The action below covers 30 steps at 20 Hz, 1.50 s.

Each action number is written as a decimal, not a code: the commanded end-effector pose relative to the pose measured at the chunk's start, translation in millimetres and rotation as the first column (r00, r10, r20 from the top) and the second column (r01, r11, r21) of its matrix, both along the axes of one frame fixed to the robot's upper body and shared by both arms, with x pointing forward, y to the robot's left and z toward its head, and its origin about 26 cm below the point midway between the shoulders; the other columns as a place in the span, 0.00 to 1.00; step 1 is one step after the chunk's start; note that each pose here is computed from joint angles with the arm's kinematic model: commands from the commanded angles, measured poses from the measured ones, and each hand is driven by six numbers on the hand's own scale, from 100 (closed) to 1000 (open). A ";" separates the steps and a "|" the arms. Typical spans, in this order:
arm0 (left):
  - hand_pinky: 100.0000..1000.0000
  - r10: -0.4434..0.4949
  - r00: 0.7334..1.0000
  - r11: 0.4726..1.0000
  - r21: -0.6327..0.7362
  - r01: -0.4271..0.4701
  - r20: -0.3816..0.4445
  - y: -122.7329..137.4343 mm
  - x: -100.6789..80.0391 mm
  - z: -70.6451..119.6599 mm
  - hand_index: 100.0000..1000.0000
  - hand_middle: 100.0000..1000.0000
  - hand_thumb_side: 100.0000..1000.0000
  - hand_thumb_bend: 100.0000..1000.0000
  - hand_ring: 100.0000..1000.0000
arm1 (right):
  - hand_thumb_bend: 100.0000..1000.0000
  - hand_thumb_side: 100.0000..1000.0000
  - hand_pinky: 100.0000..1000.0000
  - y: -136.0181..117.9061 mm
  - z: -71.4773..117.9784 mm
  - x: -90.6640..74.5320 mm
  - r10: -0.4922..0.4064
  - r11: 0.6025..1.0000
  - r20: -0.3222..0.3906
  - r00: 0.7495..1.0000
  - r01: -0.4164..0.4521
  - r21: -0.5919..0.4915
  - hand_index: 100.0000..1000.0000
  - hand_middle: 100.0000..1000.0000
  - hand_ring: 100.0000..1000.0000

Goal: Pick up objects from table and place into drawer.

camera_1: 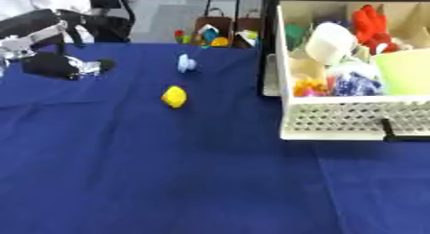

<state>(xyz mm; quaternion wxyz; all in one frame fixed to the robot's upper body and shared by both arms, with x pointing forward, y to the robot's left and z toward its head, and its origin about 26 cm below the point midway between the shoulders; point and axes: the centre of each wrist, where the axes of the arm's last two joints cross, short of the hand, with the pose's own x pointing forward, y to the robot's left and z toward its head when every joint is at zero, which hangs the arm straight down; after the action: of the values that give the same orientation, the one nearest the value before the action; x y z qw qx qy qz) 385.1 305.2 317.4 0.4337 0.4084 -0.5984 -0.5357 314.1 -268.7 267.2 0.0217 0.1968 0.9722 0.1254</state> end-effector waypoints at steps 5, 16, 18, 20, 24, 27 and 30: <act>0.45 0.027 0.999 1.000 0.008 -0.026 -0.023 0.6 27.9 -1.5 0.94 0.74 0.69 0.48 0.62 | 0.00 1.00 0.66 0.2 8.6 -3.3 0.012 1.000 0.033 0.999 -0.011 -0.022 0.76 0.62 0.72; 0.47 -0.062 0.992 0.993 0.098 0.073 -0.112 -16.3 54.8 -16.0 0.90 0.76 0.57 0.54 0.65 | 0.00 1.00 0.66 2.0 9.8 -3.0 0.025 0.999 0.036 0.999 -0.024 -0.024 0.76 0.62 0.72; 0.48 -0.076 0.987 0.989 0.115 0.092 -0.140 -17.8 58.4 -20.4 0.89 0.76 0.58 0.57 0.66 | 0.00 1.00 0.66 2.3 10.2 -3.0 0.027 0.999 0.037 0.999 -0.026 -0.023 0.76 0.62 0.72; 0.48 -0.087 0.983 0.987 0.122 0.108 -0.161 -17.2 61.4 -23.7 0.88 0.76 0.59 0.58 0.66 | 0.00 1.00 0.66 2.5 10.4 -2.9 0.029 0.999 0.038 0.999 -0.028 -0.022 0.76 0.62 0.72; 0.47 -0.113 0.979 0.984 0.119 0.135 -0.172 -17.4 64.8 -26.2 0.87 0.73 0.58 0.59 0.65 | 0.00 1.00 0.66 2.8 10.8 -2.9 0.030 0.999 0.039 0.999 -0.030 -0.019 0.76 0.62 0.72; 0.46 -0.126 0.975 0.982 0.117 0.149 -0.182 -18.5 66.6 -28.9 0.87 0.71 0.58 0.59 0.63 | 0.00 1.00 0.66 3.0 11.4 -2.8 0.032 0.999 0.042 0.999 -0.031 -0.017 0.76 0.62 0.72; 0.45 -0.134 0.974 0.982 0.105 0.155 -0.182 -20.0 68.4 -30.6 0.86 0.71 0.58 0.57 0.62 | 0.00 1.00 0.66 3.3 12.0 -2.8 0.033 0.999 0.044 0.998 -0.032 -0.015 0.76 0.62 0.72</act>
<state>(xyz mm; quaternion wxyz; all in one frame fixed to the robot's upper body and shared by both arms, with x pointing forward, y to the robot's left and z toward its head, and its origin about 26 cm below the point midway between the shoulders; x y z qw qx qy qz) 454.4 283.1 272.8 0.4290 0.3305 -0.5468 -0.6385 314.6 -265.7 270.5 0.0237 0.1843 0.9746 0.1251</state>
